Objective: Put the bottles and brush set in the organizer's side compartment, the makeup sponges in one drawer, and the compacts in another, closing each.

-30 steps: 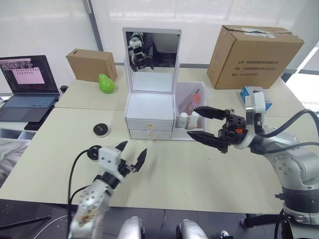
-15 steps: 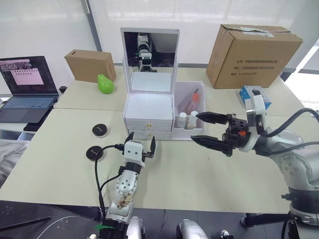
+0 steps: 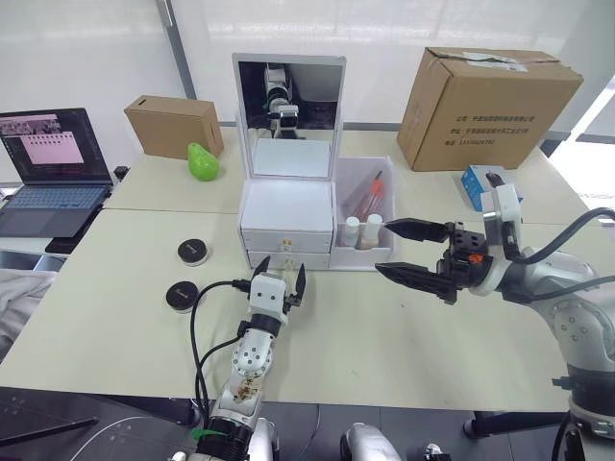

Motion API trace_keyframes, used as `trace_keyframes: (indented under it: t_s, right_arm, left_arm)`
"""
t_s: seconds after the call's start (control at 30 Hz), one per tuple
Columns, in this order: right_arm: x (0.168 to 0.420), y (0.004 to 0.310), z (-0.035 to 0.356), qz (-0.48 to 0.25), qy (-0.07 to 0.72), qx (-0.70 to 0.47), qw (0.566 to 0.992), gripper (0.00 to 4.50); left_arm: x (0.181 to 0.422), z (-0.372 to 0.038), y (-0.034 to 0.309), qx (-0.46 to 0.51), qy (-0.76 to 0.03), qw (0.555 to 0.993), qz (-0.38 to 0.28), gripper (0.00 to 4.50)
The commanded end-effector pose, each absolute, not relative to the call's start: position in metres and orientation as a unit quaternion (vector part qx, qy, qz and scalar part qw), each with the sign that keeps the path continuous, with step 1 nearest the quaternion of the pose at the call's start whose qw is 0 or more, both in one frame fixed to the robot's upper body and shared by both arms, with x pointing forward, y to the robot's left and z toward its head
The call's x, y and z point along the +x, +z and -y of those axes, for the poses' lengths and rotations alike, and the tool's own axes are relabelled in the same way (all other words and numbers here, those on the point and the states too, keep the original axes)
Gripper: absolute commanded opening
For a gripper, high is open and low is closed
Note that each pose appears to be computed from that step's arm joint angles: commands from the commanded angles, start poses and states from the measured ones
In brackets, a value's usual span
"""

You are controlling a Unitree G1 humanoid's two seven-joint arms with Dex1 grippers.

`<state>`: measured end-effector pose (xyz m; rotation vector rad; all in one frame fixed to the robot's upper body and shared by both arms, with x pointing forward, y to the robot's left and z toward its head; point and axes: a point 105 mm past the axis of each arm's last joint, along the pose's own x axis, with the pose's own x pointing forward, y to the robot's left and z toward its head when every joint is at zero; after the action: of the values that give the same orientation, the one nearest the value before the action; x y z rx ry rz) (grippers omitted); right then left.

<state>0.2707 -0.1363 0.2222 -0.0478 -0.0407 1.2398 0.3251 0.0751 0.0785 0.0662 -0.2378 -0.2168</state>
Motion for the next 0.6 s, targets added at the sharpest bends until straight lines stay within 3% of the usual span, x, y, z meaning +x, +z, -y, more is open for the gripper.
trace_keyframes:
  t_s: [0.03, 0.3, 0.6]
  right_arm:
    - [0.2658, 0.2323, 0.1371, 0.038, 0.582, -0.032, 0.812, 4.50]
    - [0.2641, 0.2316, 0.1347, 0.040, 0.581, -0.030, 0.813, 4.50]
    - [0.2648, 0.2317, 0.1341, 0.041, 0.579, -0.030, 0.814, 4.50]
  left_arm:
    - [0.3251, -0.0646, 0.0918, 0.013, -0.118, 0.983, 0.142, 2.57]
    - [0.3273, -0.0647, 0.0882, 0.022, -0.120, 0.984, 0.129, 0.02]
    - [0.3266, -0.0661, 0.0873, 0.030, -0.128, 0.983, 0.129, 0.02]
